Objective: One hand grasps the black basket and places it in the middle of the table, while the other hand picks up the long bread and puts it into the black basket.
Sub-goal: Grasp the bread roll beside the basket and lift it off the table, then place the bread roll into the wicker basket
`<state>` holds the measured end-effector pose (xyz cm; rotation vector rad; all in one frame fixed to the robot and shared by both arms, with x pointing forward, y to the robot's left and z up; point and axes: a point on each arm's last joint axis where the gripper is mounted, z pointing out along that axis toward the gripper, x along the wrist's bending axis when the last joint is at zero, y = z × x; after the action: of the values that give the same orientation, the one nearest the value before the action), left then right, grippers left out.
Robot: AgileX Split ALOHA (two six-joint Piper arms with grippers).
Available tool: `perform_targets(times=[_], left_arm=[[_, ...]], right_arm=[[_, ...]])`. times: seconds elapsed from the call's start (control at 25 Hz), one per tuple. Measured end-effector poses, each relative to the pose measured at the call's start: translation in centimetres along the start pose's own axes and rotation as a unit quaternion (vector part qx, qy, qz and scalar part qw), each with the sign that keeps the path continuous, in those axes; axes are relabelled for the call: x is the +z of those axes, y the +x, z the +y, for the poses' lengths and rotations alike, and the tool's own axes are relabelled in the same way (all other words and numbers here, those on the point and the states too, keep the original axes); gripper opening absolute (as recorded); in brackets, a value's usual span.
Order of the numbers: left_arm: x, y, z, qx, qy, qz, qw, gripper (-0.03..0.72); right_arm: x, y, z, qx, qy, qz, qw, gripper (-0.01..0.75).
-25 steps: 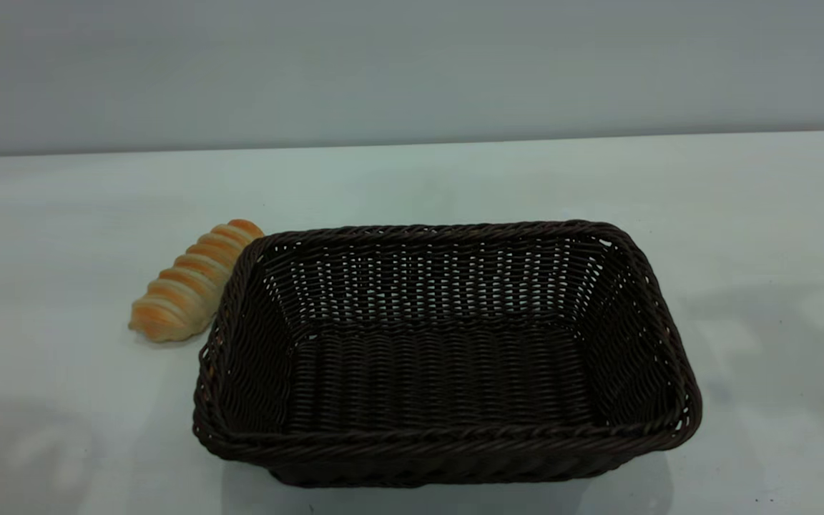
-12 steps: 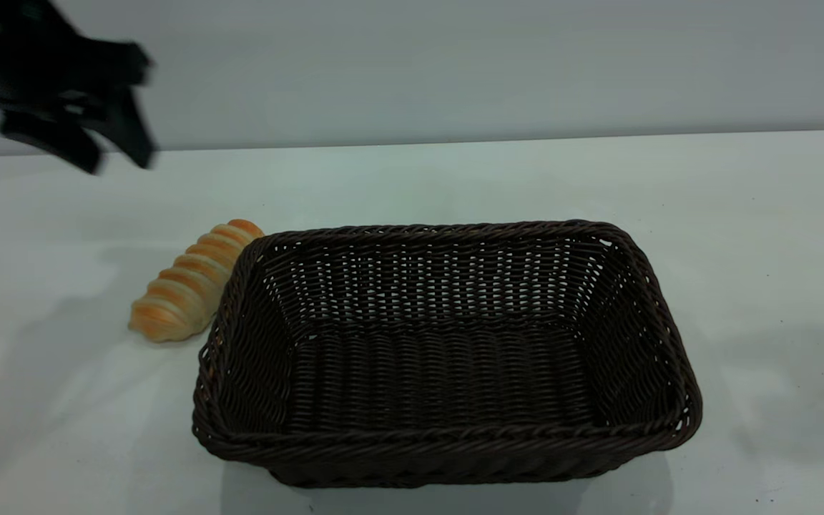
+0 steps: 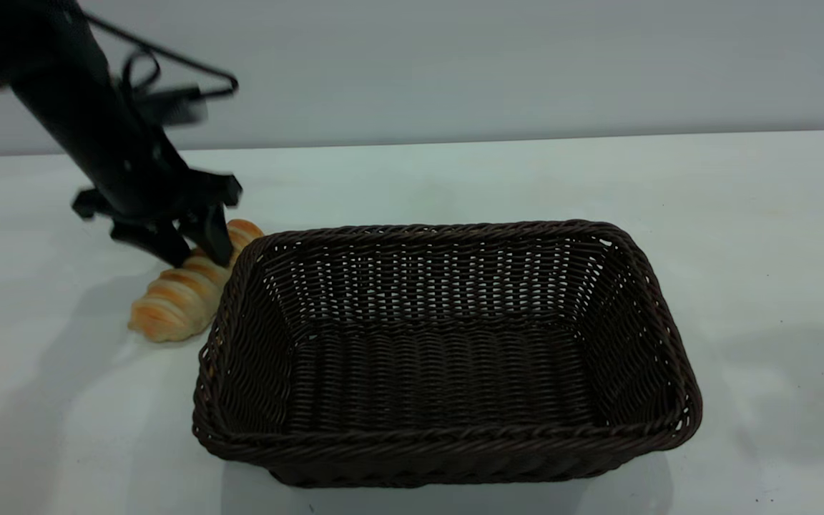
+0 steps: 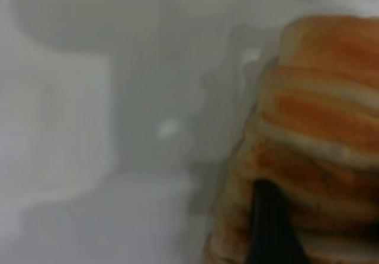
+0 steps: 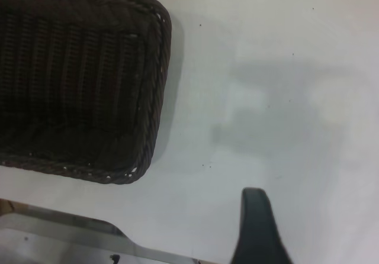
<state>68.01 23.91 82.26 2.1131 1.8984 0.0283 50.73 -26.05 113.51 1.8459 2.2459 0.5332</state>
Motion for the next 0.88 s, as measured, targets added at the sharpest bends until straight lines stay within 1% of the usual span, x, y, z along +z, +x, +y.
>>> perform_targets(times=[0.08,0.12,0.2,0.28,0.32,0.4,0.48,0.56,0.64,0.68,0.76,0.88], left_arm=[[0.2,0.0,0.1,-0.001,0.002,-0.002,1.0,0.436],[0.2,0.0,0.1,-0.001,0.004,-0.002,1.0,0.396],[-0.1,-0.1,0.3,0.0,0.009,-0.006,1.0,0.275],[-1.0,-0.3,0.6,0.004,0.014,-0.01,1.0,0.122],[-1.6,-0.5,0.8,0.008,0.016,-0.013,1.0,0.086],[-4.1,-1.0,2.1,0.016,-0.007,-0.017,1.0,0.06],[-7.3,-1.8,3.6,0.024,-0.038,-0.025,0.999,0.056],[-10.8,-3.0,4.6,0.025,-0.067,-0.045,0.996,0.054],[-13.1,-4.7,4.7,0.047,-0.075,-0.072,0.993,0.054],[-13.6,-5.9,4.5,0.073,-0.07,-0.085,0.991,0.054],[-13.8,-8.3,3.7,0.131,-0.043,-0.109,0.984,0.054],[-13.0,-12.3,2.0,0.217,0.009,-0.14,0.966,0.054]], right_arm=[[0.0,0.0,0.0,0.0,0.0,0.0,1.0,0.533],[0.0,0.0,0.0,0.0,0.0,0.0,1.0,0.533],[0.0,0.0,0.0,0.0,0.0,0.0,1.0,0.533],[0.0,0.0,0.0,0.0,0.0,0.0,1.0,0.533],[0.0,0.0,0.0,0.0,0.0,0.0,1.0,0.533],[0.0,0.0,0.0,0.0,0.0,0.0,1.0,0.533],[0.0,0.0,0.0,0.0,0.0,0.0,1.0,0.533],[0.0,0.0,0.0,0.0,0.0,0.0,1.0,0.533],[0.0,0.0,0.0,0.0,0.0,0.0,1.0,0.533],[0.0,0.0,0.0,0.0,0.0,0.0,1.0,0.533],[0.0,0.0,0.0,0.0,0.0,0.0,1.0,0.533],[0.0,0.0,0.0,0.0,0.0,0.0,1.0,0.533]])
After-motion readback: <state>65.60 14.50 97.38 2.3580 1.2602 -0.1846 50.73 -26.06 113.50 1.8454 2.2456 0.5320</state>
